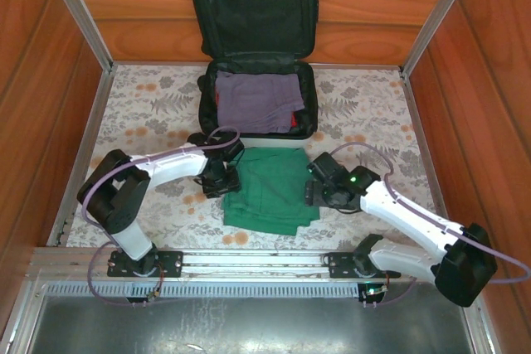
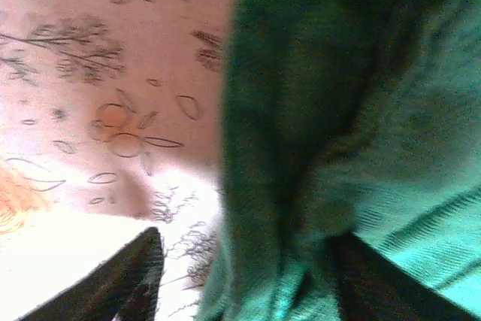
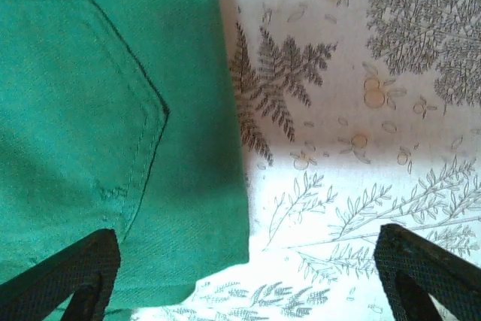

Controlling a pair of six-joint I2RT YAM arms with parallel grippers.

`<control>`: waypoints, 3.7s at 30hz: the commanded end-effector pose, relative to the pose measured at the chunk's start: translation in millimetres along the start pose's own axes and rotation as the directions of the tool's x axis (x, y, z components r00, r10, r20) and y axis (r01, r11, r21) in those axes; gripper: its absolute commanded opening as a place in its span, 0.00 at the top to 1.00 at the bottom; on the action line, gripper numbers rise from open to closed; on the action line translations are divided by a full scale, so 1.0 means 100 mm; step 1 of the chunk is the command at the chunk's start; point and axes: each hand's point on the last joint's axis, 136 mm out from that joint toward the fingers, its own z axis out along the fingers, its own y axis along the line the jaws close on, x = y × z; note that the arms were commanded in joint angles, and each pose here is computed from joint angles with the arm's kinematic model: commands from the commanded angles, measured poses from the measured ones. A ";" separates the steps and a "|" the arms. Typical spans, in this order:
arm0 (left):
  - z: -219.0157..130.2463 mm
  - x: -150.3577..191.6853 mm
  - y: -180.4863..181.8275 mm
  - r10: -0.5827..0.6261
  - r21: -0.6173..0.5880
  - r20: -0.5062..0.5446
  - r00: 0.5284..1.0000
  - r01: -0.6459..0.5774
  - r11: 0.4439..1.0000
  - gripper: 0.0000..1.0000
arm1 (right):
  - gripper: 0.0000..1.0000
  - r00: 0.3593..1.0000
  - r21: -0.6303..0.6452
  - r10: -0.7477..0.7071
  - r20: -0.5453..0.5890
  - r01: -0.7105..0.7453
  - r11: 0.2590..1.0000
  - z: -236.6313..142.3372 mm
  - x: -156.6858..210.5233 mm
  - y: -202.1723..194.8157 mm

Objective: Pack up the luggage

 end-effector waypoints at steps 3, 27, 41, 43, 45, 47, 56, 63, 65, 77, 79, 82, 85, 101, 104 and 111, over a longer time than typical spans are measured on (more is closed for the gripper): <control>-0.10 -0.09 0.26 -0.019 -0.062 0.107 0.994 0.025 0.998 0.19 | 0.05 1.000 -0.143 -0.003 -0.020 0.001 0.990 0.17 -0.23 0.23; 0.29 -0.21 -0.13 -0.161 0.151 0.037 0.986 0.154 0.976 0.13 | 0.09 0.982 -0.260 -0.044 -0.186 -0.006 0.965 0.93 -0.42 0.58; 0.65 -0.06 -0.09 -0.220 0.142 0.011 0.975 0.216 0.966 0.73 | 0.61 0.946 -0.171 -0.112 -0.305 0.062 0.983 1.17 -0.13 0.71; 0.63 -0.07 -0.17 -0.211 0.194 0.016 0.977 0.203 0.960 0.83 | 0.75 0.948 -0.120 -0.122 -0.293 0.090 0.989 1.11 -0.13 0.66; 0.51 -0.08 -0.32 -0.175 0.262 0.055 0.983 0.155 0.953 1.00 | 0.92 0.954 -0.090 -0.156 -0.257 0.137 0.986 0.94 -0.17 0.66; 0.31 -0.10 -0.45 -0.126 0.304 0.122 0.984 0.084 0.949 1.00 | 1.00 0.963 -0.096 -0.217 -0.162 0.203 0.974 0.68 -0.31 0.76; -1.05 -0.46 -0.92 0.093 0.302 0.507 0.857 -0.277 0.912 1.00 | 1.00 0.860 0.022 -0.285 0.424 0.304 0.952 -0.61 -1.35 0.79; -2.07 -1.04 -0.95 0.184 0.130 0.730 0.659 -0.397 0.909 1.00 | 1.00 0.715 0.109 -0.355 0.603 0.367 0.924 -1.20 -2.22 0.94; -2.18 -1.27 -0.86 0.171 0.100 0.751 0.638 -0.367 0.925 1.00 | 1.00 0.688 0.121 -0.352 0.634 0.362 0.925 -1.26 -2.46 0.95; -2.16 -2.28 -0.90 0.158 0.078 0.744 0.649 -0.318 0.945 1.00 | 1.00 0.641 0.115 -0.324 0.696 0.346 0.931 -1.14 -3.54 1.07; -2.08 -2.44 -0.87 0.125 0.110 0.727 0.675 -0.293 0.950 1.00 | 1.00 0.650 0.116 -0.322 0.689 0.340 0.933 -1.02 -3.66 1.06; -1.94 -2.66 -0.87 0.117 0.120 0.708 0.696 -0.282 0.952 1.00 | 1.00 0.670 0.095 -0.317 0.671 0.346 0.933 -0.80 -3.82 1.09; -1.80 -2.81 -0.88 0.134 0.095 0.696 0.706 -0.276 0.956 1.00 | 1.00 0.698 0.078 -0.321 0.640 0.357 0.931 -0.51 -3.92 1.13; -1.35 -3.52 -0.76 0.262 -0.095 0.650 0.714 -0.266 0.959 0.09 | 0.24 0.818 0.203 -0.363 0.446 0.303 0.931 0.20 -4.19 0.76; -1.77 -3.55 -0.72 0.324 -0.176 0.701 0.635 -0.286 0.942 0.09 | 0.23 0.810 0.198 -0.367 0.458 0.310 0.930 -0.02 -4.22 0.70; -2.38 -3.35 -0.87 0.288 -0.097 0.766 0.574 -0.339 0.936 0.32 | 0.50 0.749 0.076 -0.359 0.557 0.384 0.920 -0.46 -4.20 0.94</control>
